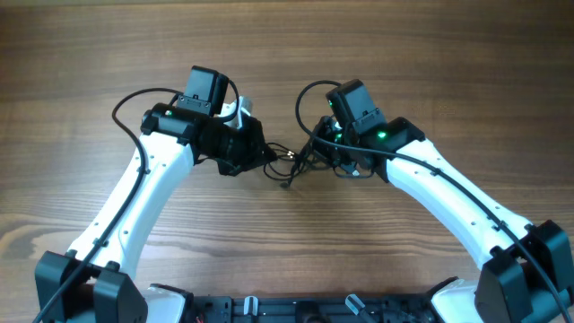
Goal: Untangle cables
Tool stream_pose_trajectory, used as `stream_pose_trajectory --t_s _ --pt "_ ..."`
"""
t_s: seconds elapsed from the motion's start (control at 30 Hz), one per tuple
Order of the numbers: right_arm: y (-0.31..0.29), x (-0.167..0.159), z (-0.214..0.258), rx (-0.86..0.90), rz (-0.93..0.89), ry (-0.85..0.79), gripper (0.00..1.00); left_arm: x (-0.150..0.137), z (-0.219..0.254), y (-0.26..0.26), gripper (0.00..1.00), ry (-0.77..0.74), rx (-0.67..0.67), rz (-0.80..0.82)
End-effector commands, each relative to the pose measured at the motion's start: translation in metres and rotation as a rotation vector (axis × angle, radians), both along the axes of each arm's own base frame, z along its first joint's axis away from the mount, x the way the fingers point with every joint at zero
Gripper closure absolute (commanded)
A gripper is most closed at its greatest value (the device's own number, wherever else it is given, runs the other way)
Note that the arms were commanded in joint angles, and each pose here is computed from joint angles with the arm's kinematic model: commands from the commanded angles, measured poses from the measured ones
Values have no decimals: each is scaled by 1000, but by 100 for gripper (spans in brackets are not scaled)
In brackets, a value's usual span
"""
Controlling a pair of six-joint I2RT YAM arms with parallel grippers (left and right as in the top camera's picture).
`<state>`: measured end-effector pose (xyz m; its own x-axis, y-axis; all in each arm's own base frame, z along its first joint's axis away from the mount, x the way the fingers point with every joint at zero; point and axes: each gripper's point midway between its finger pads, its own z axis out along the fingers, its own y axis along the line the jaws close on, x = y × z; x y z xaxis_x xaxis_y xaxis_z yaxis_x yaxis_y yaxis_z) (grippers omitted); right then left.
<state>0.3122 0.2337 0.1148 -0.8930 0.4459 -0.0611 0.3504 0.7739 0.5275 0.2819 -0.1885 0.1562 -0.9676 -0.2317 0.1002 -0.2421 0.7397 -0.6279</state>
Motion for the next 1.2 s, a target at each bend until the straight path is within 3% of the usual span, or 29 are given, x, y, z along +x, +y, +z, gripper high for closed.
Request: stream_pose_trajectory --t_s 0.0,0.2,0.43,0.67,0.8,0.93,1.1,1.17 --pt "-14 -4 -10 -96 1 4 95 10 -14 22 96 -28 134 52" --pt "-37 -12 -20 -208 -46 43 96 20 -29 75 96 1 317 211" --pt "-24 -13 -9 -131 -5 33 96 21 -33 109 96 57 349 315" --pt "-12 -3 50 -96 206 -230 96 25 -33 142 96 86 354 417" --pt "-54 5 65 -288 112 -323 95 25 -35 168 96 101 372 486" --pt "-103 1 62 -512 -11 -304 96 19 -38 199 96 128 444 561" --pt "-112 -3 59 -545 -48 -279 96 16 -39 222 96 145 463 627" --pt "-104 -4 58 -485 -71 -264 88 15 -39 235 96 153 460 670"
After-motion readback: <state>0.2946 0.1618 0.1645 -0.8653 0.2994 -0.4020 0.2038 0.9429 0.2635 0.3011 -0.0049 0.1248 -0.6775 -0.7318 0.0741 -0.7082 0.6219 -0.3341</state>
